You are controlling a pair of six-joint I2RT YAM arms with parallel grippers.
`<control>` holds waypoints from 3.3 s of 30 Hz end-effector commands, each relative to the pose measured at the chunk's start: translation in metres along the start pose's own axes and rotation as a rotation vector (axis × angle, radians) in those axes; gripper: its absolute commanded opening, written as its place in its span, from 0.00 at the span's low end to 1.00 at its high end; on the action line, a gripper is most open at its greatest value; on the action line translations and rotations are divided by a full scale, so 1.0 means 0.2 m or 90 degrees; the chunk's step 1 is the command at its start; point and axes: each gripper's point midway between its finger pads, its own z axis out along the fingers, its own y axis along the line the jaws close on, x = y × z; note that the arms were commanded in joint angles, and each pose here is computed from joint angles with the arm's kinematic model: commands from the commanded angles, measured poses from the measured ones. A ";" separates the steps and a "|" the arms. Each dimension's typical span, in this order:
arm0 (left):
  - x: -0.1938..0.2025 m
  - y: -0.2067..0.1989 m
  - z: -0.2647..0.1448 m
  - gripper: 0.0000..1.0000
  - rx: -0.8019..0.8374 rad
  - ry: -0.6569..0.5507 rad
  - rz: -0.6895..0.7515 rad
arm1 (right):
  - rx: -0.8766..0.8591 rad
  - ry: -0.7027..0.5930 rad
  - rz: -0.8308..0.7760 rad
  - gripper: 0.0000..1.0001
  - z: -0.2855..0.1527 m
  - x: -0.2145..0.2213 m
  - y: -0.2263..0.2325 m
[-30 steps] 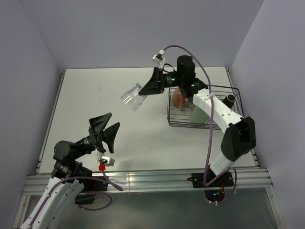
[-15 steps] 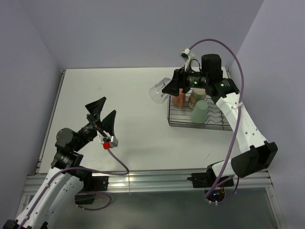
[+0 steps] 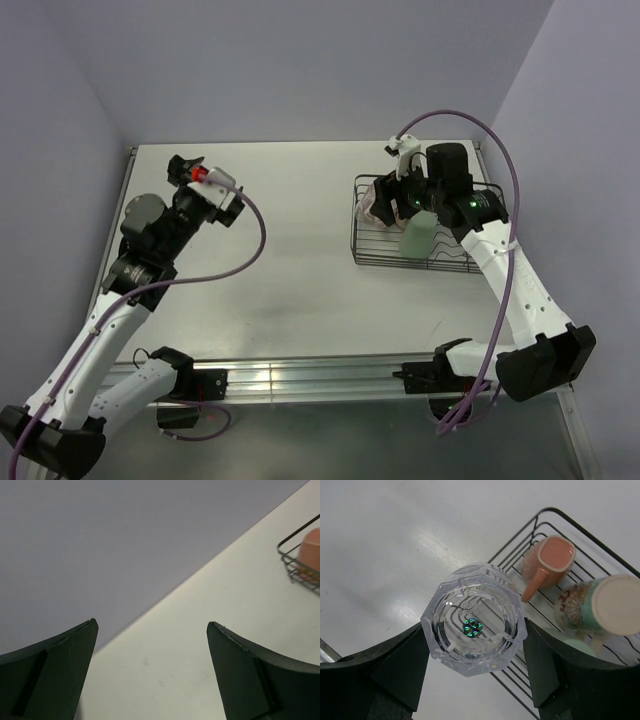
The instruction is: Load the cups into the dish rack
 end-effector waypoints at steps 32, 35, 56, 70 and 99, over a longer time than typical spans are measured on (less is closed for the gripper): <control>0.21 -0.17 0.10 0.99 0.009 0.245 -0.472 | 0.105 0.042 -0.007 0.00 0.28 0.22 -0.18; 0.22 -0.17 0.10 0.99 0.008 0.249 -0.474 | 0.101 0.049 -0.002 0.00 0.29 0.24 -0.18; 0.27 -0.19 0.13 0.99 0.010 0.271 -0.473 | 0.080 0.095 0.012 0.00 0.35 0.40 -0.14; 0.29 -0.19 0.14 0.99 0.010 0.280 -0.466 | 0.076 0.124 0.025 0.00 0.41 0.50 -0.14; 0.33 -0.19 0.16 0.99 0.012 0.292 -0.460 | 0.089 0.160 0.029 0.16 0.48 0.66 -0.17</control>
